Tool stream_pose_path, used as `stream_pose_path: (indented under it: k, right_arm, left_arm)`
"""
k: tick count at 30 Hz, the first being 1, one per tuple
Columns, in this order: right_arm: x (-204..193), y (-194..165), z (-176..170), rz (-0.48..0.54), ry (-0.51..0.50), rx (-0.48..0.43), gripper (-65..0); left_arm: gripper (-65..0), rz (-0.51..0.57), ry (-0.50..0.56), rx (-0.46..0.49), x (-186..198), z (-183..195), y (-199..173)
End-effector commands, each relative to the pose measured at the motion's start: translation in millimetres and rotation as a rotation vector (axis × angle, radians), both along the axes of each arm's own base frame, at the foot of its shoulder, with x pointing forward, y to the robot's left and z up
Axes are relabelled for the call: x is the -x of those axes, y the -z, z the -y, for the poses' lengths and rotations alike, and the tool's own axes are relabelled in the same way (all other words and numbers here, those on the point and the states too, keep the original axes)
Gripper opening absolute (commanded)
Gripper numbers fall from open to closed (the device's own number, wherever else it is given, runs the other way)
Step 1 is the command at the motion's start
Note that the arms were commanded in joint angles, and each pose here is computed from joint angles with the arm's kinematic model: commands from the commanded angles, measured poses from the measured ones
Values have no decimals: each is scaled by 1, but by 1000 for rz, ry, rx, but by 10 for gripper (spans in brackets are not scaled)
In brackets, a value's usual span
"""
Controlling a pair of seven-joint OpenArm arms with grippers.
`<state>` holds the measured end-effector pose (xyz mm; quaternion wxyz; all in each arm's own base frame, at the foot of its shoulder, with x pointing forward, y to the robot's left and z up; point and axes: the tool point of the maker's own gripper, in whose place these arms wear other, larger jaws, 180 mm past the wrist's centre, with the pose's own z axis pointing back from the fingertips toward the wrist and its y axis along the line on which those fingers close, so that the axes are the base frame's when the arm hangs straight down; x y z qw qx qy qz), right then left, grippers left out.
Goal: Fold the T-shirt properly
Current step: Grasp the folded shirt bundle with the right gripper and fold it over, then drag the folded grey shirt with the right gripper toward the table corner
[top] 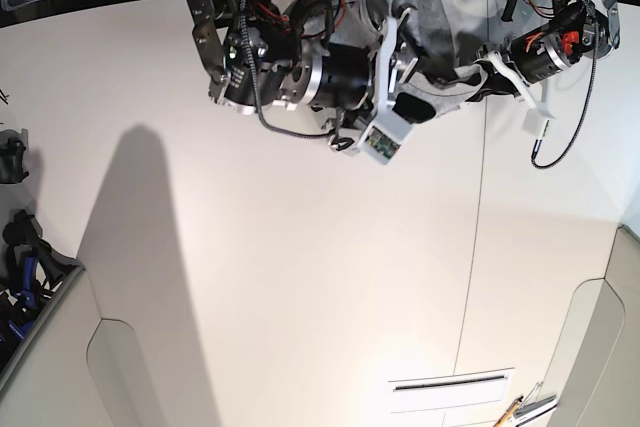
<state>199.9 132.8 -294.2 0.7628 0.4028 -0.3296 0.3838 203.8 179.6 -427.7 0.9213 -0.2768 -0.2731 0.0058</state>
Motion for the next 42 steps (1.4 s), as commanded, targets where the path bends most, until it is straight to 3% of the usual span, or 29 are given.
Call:
stream_pose_path:
  k: [1, 4, 9, 16, 21, 24, 26, 32, 37, 42]
  right_arm:
    - [-12, -14, 1, 46, 16, -18, -382]
    - [-36, -10, 22, 71, 82, 49, -452]
    - [-59, -11, 50, 44, 196, 36, -650]
    - [-49, -22, 44, 2, 144, -55, -650]
    - [-36, -20, 29, -2, 77, -40, -650]
    - [-20, -21, 12, 4, -2, -33, -650]
    - [-9, -12, 5, 23, -59, 25, -650]
    - [8, 37, 16, 122, -151, 321, -650]
    - [17, 52, 20, 137, -196, 386, -650]
    - [11, 79, 24, 81, -214, 434, -650]
  left_arm:
    - [-650, -14, 12, -29, 2, -5, 1]
    - [-650, -14, 12, -28, 2, -5, 1]
    - [-650, 3, 4, -27, -2, -6, -1]
    - [-650, 136, -60, -65, -26, -40, -42]
    - [-650, 274, -175, -151, -38, -86, -88]
    - [-650, 340, -251, -152, -39, -109, -112]
    - [-650, 359, -287, -156, -38, -120, -119]
    - [-650, 347, -308, -170, -30, -128, -117]
    - [-650, 345, -309, -170, -30, -128, -117]
    - [-650, 345, -309, -170, -29, -128, -117]
